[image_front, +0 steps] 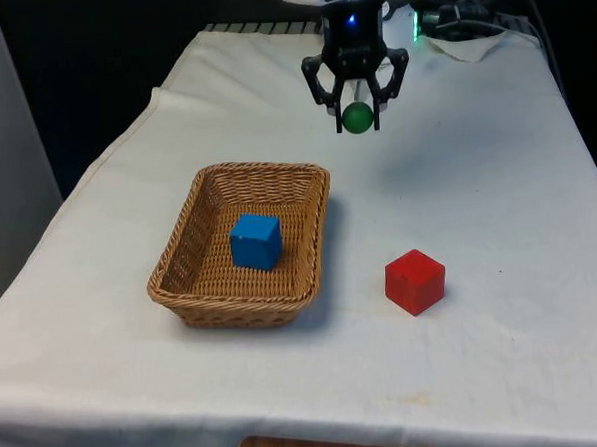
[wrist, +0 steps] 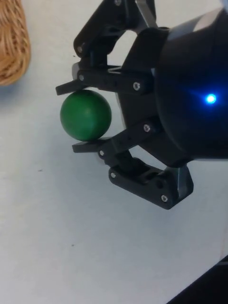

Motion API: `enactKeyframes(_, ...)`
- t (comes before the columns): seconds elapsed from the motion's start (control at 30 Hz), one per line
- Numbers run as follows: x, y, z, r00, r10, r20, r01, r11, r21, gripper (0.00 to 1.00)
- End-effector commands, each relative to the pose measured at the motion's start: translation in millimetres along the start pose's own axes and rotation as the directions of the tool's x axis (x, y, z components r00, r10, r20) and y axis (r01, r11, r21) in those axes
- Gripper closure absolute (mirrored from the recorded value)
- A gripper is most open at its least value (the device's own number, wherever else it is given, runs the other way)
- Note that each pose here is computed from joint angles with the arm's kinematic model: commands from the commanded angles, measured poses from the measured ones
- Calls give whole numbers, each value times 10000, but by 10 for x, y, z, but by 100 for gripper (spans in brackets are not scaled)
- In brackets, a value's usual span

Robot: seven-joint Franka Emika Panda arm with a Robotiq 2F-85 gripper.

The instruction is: Place all non-red objects into the basket.

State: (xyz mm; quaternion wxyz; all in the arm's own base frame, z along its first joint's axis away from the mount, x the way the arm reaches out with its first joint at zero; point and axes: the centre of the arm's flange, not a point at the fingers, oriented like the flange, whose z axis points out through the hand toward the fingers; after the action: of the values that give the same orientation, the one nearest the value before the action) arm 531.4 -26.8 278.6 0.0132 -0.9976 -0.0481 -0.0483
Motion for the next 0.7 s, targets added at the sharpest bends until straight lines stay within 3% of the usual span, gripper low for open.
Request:
enactKeyframes(0.0, 32, 29, 22, 10000, 31, 34, -32, 9999, 151, 100)
enactKeyframes(0.2, 161, 170, 111, 9999, 136, -19, -135, 9996, 239, 100)
enactKeyframes(0.23, 148, 169, 110, 9999, 129, -35, -129, 9999, 104, 100)
enactKeyframes(0.27, 177, 190, 122, 9999, 138, -22, -137, 9996, 247, 100)
enactKeyframes(0.43, 243, 277, 174, 9998, 206, -62, -204, 9993, 315, 100)
enactKeyframes(0.47, 247, 291, 186, 9997, 218, -89, -216, 9996, 181, 100)
enactKeyframes(0.5, 273, 311, 197, 9997, 236, -71, -234, 9992, 336, 100)
enactKeyframes(0.67, 342, 431, 255, 9994, 329, -75, -326, 9989, 336, 100)
